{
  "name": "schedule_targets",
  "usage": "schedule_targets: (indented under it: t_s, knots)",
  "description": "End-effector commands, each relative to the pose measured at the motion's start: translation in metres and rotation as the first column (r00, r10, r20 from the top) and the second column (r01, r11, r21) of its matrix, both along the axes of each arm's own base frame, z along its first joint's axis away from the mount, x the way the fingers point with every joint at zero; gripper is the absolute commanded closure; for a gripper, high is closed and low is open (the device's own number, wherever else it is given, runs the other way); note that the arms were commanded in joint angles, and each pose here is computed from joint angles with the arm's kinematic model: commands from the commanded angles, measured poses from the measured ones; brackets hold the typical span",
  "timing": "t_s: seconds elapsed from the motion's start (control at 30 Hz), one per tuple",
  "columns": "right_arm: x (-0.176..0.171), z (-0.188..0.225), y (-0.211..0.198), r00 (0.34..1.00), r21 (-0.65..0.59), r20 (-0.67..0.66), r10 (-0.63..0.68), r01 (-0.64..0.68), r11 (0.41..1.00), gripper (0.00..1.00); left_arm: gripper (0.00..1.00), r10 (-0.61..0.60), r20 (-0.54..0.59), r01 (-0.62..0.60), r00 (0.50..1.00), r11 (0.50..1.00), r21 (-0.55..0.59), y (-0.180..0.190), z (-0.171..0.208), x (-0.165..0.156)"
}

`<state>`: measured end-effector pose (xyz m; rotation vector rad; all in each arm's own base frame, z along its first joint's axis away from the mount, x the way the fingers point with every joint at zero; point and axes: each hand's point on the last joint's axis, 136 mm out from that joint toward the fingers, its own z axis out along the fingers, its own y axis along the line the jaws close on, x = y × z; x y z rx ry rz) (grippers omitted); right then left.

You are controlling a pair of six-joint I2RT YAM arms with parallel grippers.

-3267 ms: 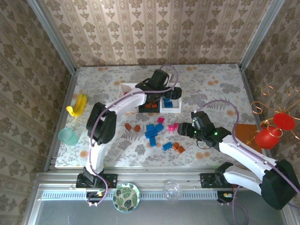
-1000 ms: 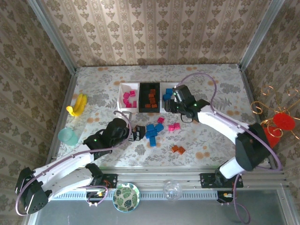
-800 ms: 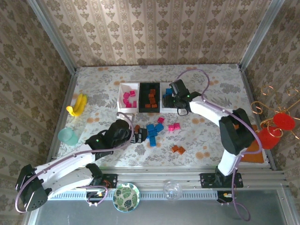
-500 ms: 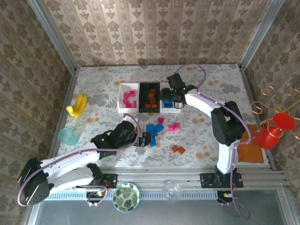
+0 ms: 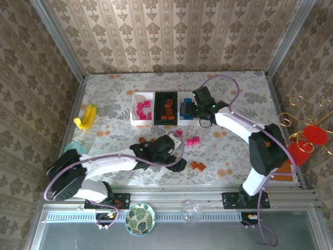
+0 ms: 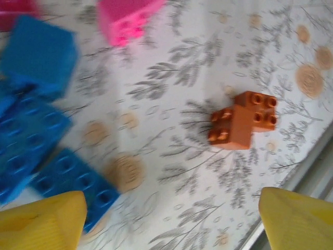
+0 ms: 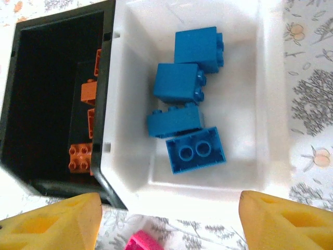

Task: Sort the legos into containers by color
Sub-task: Place the lego in the container, then pick up the lego from the middle-left of the table.

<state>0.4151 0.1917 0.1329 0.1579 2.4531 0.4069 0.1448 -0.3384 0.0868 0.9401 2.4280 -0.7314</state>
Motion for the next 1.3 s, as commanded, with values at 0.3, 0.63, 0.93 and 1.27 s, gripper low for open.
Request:
schedule_targets:
  t_s: [0.3, 0.63, 0.93, 1.27]
  knots:
    - [-0.048, 0.006, -0.032, 0.999, 0.034, 0.031, -0.045, 0.044, 0.998, 0.28, 0.32, -0.242, -0.042, 0.244, 0.969, 0.968, 0.062, -0.058, -0.027, -0.019]
    - [-0.066, 0.018, -0.053, 0.994, 0.056, 0.066, -0.084, 0.081, 0.995, 0.27, 0.39, -0.27, -0.079, 0.277, 0.96, 0.956, 0.094, -0.067, -0.042, -0.02]
    - [-0.069, 0.024, -0.062, 0.991, 0.071, 0.083, -0.107, 0.101, 0.992, 0.27, 0.5, -0.263, -0.077, 0.271, 0.962, 0.953, 0.133, -0.067, -0.053, -0.015]
    - [-0.075, 0.02, -0.065, 0.991, 0.072, 0.079, -0.111, 0.106, 0.992, 0.27, 0.73, -0.245, -0.07, 0.251, 0.967, 0.964, 0.086, -0.068, -0.045, -0.009]
